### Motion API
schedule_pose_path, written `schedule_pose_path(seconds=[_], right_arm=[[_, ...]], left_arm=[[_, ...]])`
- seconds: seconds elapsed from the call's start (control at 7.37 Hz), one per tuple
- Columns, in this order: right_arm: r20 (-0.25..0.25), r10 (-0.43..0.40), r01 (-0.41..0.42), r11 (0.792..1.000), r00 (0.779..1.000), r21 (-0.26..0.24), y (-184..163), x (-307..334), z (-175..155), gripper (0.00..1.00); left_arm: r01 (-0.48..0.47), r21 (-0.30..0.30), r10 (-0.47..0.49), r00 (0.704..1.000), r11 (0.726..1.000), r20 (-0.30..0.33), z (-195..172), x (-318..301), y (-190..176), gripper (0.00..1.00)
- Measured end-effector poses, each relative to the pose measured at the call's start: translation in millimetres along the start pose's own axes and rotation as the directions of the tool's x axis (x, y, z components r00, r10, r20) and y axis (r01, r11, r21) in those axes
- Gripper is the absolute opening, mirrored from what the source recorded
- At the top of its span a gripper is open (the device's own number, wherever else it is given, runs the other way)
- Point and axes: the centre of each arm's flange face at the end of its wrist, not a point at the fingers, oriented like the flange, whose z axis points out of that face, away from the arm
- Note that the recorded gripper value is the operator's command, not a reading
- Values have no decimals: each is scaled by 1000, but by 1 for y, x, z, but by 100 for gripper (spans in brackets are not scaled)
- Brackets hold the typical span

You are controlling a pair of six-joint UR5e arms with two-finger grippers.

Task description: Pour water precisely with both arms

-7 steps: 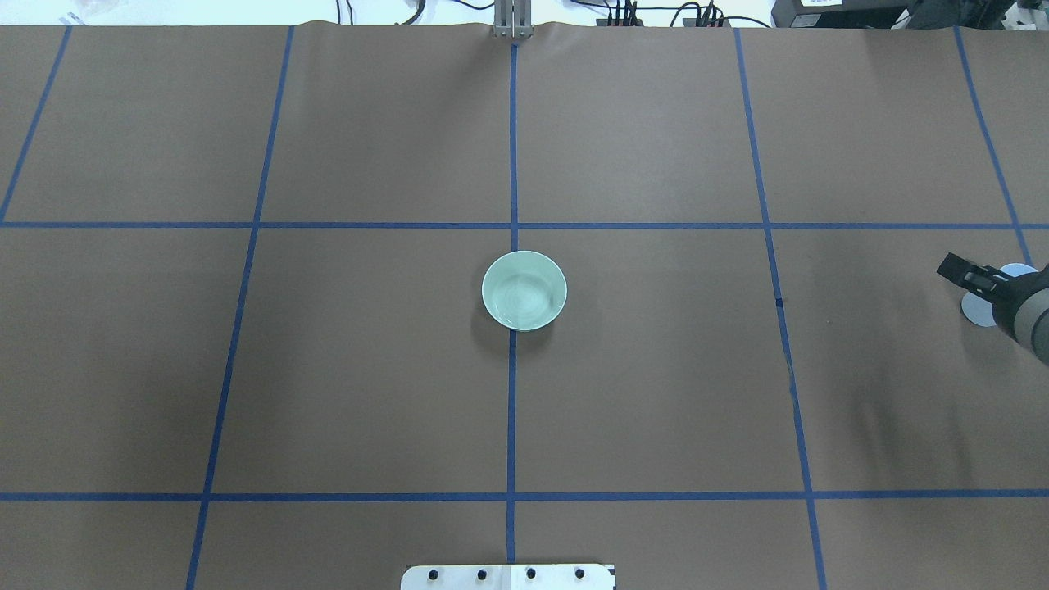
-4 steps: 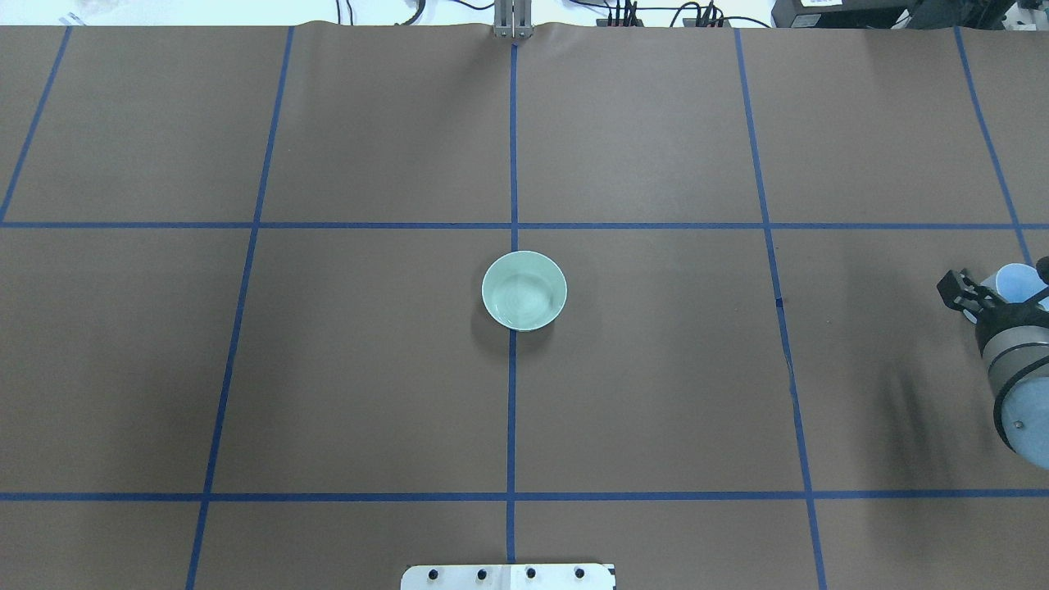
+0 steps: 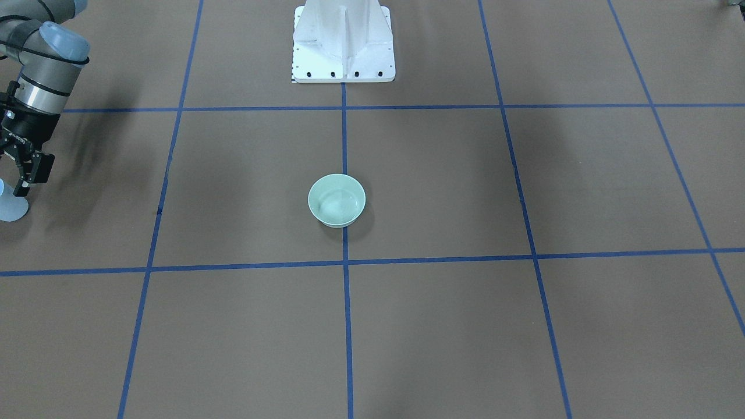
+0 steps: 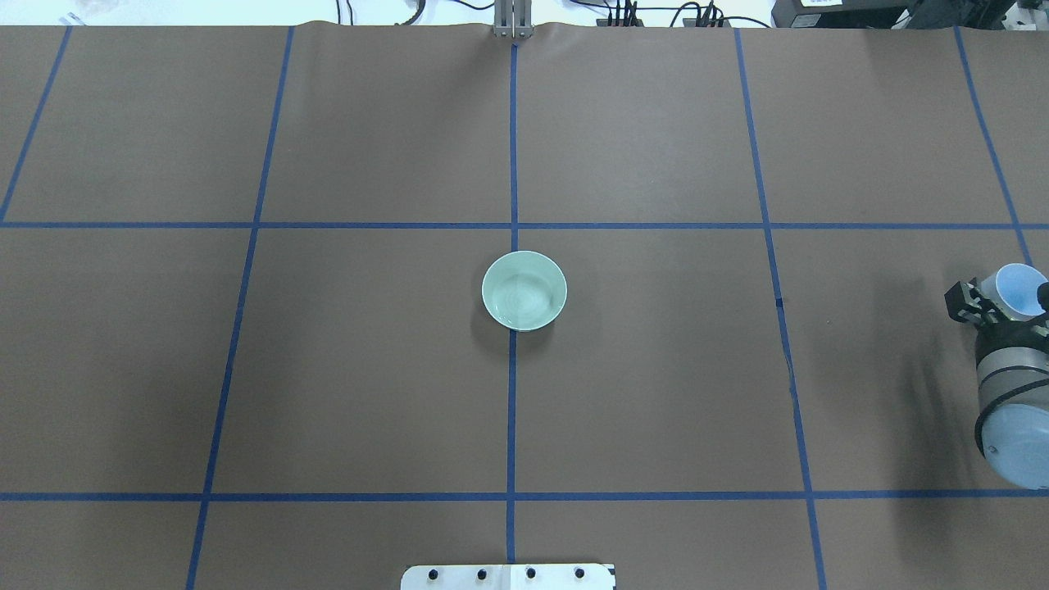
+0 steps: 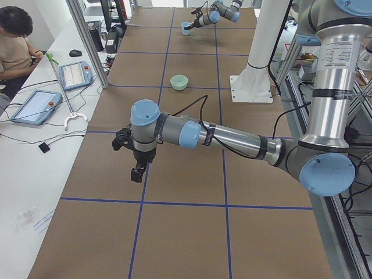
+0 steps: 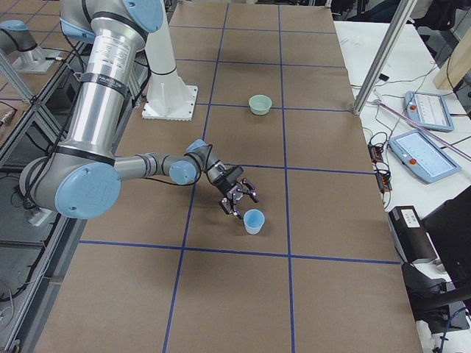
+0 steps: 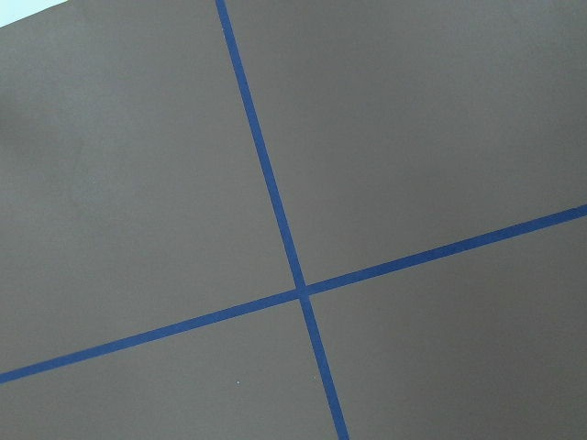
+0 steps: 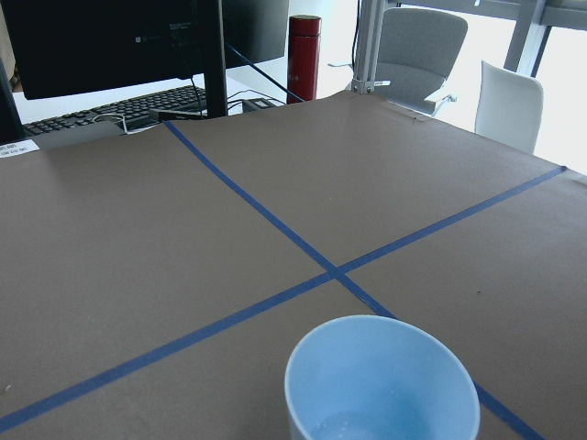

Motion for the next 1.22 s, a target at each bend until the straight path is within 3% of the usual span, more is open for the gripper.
schedule_pose_path(seconds=[0.95,1.09,1.22], right_arm=[[-31,-37,39,996,999,79,29,10,43,96],[-36,-43,46,995,998,86,30,14,47,89],[-41,-49,53,994,998,95,31,17,50,52]], left_arm=[[1,-1,-1,1000,1000,-1,0,0,1,100],[1,-1,-1,1000,1000,-1,0,0,1,100],[1,-1,-1,1000,1000,-1,0,0,1,100]])
